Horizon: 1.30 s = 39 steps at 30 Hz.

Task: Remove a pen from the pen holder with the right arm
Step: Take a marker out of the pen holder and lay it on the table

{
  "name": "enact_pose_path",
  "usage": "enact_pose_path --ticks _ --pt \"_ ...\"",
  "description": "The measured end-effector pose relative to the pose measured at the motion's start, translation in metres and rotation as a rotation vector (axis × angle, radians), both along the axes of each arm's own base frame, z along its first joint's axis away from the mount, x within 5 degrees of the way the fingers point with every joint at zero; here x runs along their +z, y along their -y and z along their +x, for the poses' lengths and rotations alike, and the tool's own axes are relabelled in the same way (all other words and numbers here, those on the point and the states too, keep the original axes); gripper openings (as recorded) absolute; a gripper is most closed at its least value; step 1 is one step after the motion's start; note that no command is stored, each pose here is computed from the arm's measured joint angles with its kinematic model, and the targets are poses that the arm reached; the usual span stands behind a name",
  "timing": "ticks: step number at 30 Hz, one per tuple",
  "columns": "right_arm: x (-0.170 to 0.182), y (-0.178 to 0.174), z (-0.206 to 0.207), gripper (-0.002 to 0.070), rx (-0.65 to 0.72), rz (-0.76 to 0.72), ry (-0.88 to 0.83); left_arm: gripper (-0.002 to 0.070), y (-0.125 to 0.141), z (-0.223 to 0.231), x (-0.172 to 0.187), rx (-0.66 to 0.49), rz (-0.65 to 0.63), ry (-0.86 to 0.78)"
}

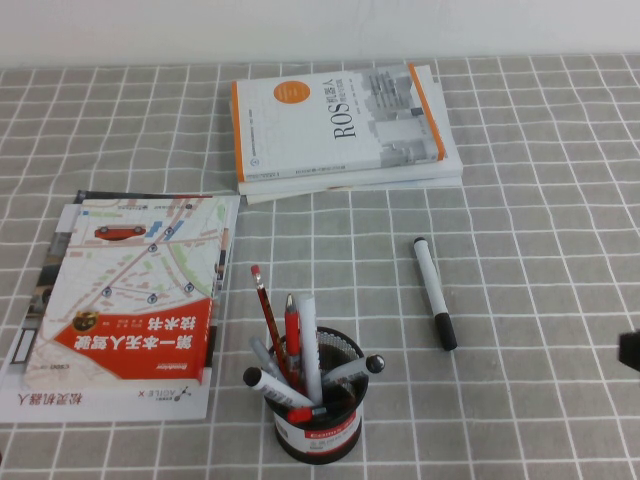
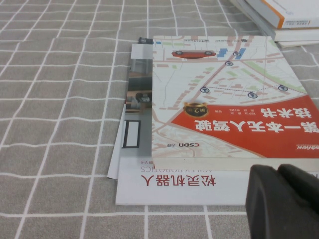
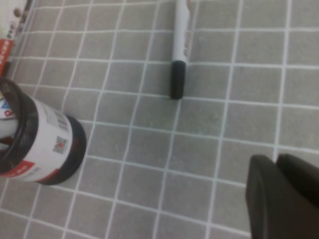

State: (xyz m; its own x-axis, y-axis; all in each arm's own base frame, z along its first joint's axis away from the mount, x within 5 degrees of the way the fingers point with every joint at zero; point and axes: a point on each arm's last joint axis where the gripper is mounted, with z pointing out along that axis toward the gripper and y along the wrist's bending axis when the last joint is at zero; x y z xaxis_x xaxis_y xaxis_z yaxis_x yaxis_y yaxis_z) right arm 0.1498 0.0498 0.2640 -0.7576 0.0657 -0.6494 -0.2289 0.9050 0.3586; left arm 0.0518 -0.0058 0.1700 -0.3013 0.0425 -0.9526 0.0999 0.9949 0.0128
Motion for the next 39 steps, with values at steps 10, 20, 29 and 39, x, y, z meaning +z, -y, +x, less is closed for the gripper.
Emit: enact_pose_path --ticks 10,20,29,39 --pt "-0.001 -0.060 0.017 -0.0013 0.192 -0.012 0.111 -0.0003 0.000 0.000 0.000 0.000 0.000 0.000" --pt "0.005 -0.119 0.000 0.0024 0.417 -0.009 0.440 -0.0003 0.000 0.000 0.000 0.000 0.000 0.000" --pt "-0.019 -0.110 -0.012 0.0321 0.378 0.015 0.641 -0.0003 0.000 0.000 0.000 0.000 0.000 0.000" --pt "-0.040 -0.095 -0.026 0.0432 0.398 0.053 0.808 -0.0003 0.000 0.000 0.000 0.000 0.000 0.000"
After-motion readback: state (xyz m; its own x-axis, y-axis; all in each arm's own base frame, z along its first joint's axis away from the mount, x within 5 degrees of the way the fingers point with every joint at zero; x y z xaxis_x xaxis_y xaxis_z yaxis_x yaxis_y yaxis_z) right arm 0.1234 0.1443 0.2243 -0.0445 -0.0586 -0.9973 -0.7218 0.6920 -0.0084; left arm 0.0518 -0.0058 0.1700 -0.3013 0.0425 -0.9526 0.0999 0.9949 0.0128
